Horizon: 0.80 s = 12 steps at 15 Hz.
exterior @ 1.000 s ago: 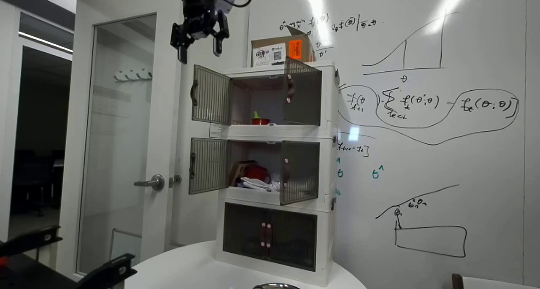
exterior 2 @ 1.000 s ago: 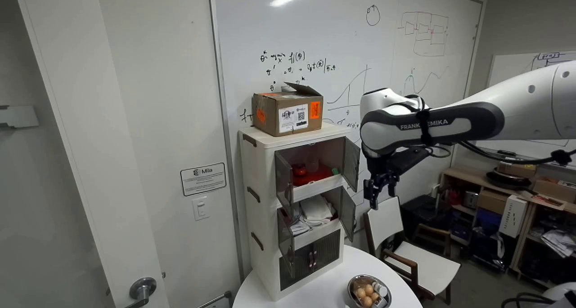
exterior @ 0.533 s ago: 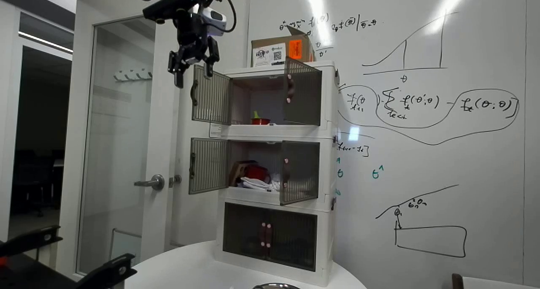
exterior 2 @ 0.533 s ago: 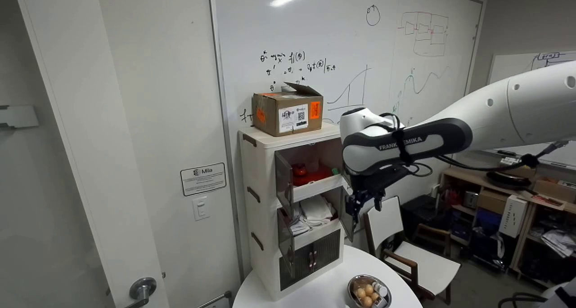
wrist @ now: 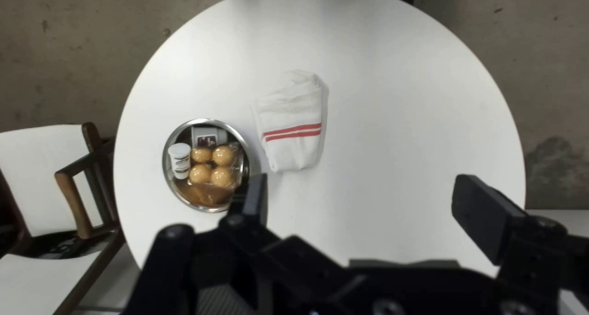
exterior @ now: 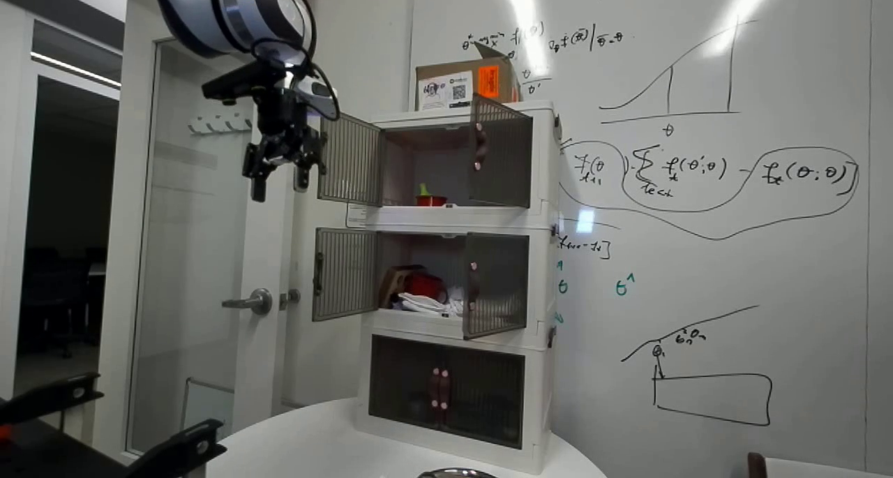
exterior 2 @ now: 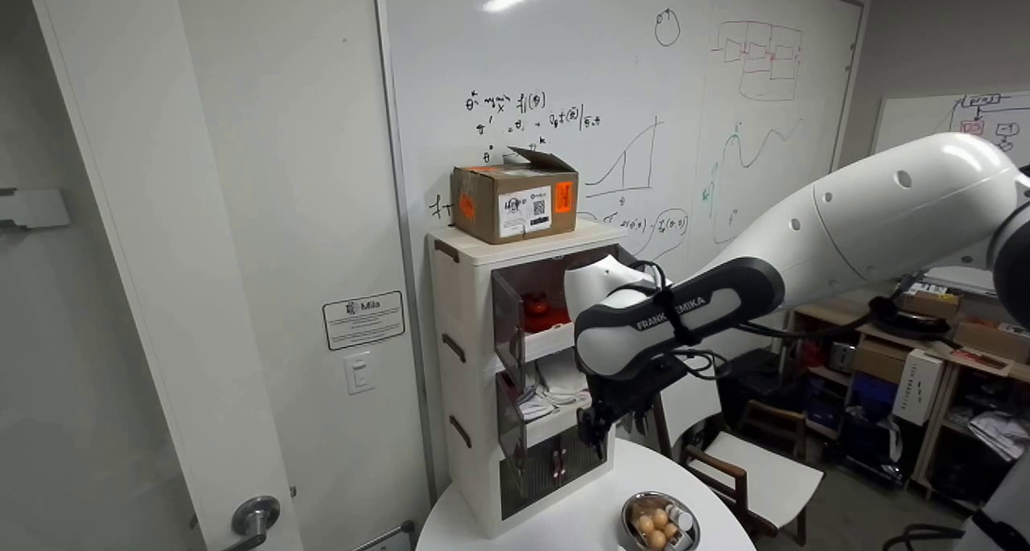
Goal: Close the door to the middle compartment
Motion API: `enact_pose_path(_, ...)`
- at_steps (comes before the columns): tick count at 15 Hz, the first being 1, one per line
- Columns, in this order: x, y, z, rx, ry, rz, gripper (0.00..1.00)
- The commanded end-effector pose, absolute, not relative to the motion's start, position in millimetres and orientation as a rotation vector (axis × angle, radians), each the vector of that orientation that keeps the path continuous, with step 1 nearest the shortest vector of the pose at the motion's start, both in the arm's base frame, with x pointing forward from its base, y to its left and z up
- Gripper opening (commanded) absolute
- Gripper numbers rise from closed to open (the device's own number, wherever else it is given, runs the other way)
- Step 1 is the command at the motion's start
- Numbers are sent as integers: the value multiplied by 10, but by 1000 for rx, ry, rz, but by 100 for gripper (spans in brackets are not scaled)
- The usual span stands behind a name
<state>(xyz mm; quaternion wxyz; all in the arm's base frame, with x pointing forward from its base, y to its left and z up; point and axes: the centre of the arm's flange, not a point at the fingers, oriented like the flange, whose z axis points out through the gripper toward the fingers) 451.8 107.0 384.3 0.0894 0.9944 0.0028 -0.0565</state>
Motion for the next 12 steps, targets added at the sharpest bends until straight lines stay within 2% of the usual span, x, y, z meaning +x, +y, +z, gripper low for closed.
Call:
enact_pose_path(1, 4561, 1262, 3501, 3050, 159, -217, 100)
enact_pose_path(7, 4683, 1475, 3535, 3030, 316, -89, 100)
enact_pose_path(12, 4667, 1466, 3502, 3039, 311, -112, 100)
